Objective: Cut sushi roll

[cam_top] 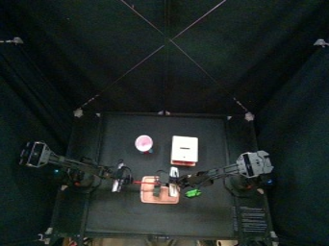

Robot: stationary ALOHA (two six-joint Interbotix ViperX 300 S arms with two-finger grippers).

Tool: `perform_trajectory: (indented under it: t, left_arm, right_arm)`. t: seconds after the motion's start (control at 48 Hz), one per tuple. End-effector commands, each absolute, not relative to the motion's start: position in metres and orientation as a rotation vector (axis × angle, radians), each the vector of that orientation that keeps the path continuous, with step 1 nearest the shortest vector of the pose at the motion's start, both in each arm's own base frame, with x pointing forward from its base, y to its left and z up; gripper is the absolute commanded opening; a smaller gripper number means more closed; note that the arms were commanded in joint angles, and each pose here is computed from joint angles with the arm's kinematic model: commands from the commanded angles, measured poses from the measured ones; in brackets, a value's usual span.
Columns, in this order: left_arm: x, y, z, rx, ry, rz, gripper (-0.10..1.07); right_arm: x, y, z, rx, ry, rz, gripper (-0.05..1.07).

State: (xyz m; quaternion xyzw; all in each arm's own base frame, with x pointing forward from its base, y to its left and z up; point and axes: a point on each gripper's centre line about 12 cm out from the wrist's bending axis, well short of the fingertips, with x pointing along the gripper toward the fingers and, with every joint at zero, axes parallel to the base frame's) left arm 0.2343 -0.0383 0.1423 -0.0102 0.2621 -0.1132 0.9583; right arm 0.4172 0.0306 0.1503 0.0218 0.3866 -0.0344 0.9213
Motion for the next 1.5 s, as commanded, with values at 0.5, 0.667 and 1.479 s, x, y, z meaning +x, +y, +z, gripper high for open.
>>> perform_trajectory:
  t: [0.5, 0.667, 1.479]
  left_arm:
    - [0.236, -0.041, 0.137, -0.018, 0.555, -0.240, 0.33]
    - [0.235, -0.040, 0.135, -0.017, 0.567, -0.235, 0.33]
    - [0.237, -0.040, 0.126, -0.016, 0.612, -0.231, 0.33]
  right_arm:
    - [0.419, 0.023, 0.150, 0.051, 0.808, -0.107, 0.41]
    - [0.420, 0.021, 0.149, 0.051, 0.813, -0.113, 0.41]
    - [0.420, 0.020, 0.141, 0.050, 0.834, -0.119, 0.41]
